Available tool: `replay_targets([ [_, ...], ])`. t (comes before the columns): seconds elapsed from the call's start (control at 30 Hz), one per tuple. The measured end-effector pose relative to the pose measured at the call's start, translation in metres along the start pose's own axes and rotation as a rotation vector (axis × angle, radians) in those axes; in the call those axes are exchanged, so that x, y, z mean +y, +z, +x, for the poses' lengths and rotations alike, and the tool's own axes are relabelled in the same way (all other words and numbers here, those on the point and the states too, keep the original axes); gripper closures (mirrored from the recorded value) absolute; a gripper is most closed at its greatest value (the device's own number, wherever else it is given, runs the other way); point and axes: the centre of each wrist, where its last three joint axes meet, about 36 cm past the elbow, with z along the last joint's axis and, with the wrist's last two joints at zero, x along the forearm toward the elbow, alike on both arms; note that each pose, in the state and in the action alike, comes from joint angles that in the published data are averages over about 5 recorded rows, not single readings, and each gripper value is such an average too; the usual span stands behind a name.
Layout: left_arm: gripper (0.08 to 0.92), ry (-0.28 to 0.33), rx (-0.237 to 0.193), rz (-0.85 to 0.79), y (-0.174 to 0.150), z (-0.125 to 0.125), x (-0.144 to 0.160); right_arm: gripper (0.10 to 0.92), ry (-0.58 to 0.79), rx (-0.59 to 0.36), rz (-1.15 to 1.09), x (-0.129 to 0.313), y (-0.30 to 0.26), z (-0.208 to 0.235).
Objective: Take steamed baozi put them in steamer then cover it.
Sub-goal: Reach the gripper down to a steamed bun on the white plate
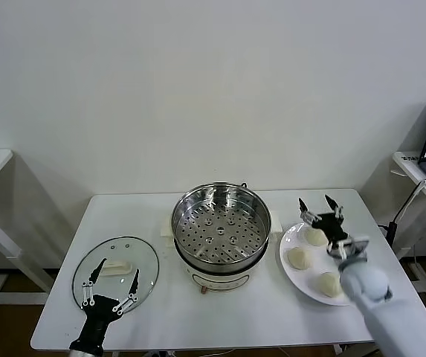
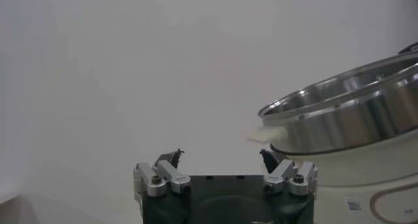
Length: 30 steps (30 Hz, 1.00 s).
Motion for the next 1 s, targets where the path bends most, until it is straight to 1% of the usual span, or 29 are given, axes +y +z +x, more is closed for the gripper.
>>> replay_targets([
  [0.23, 0.177, -0.008, -0.009, 0.003, -0.004, -0.006, -0.001, 0.200, -0.378, 0.151, 0.264, -0.060, -0.037, -0.030],
  [0.37, 0.177, -0.019, -0.013, 0.002, -0.007, -0.009, 0.000, 0.200, -0.573, 0.275, 0.409, -0.082, -0.059, -0.046],
  [0.5, 0.177, -0.031, -0.013, 0.003, -0.009, -0.011, 0.001, 0.200, -0.719, 0.415, 0.536, -0.098, -0.079, -0.059],
  [0.63, 0.177, -0.038, -0.010, 0.004, -0.010, -0.010, 0.001, 0.200, -0.803, 0.545, 0.645, -0.107, -0.092, -0.072],
  [0.77, 0.177, -0.043, -0.005, 0.004, -0.010, -0.008, 0.001, 0.200, -0.843, 0.656, 0.725, -0.111, -0.095, -0.083],
  [0.9, 0.177, -0.044, -0.003, 0.004, -0.010, -0.006, 0.001, 0.200, -0.855, 0.737, 0.778, -0.112, -0.093, -0.093],
  [1.0, 0.177, -0.045, -0.003, 0.004, -0.010, -0.006, 0.001, 0.200, -0.856, 0.779, 0.806, -0.110, -0.090, -0.100],
])
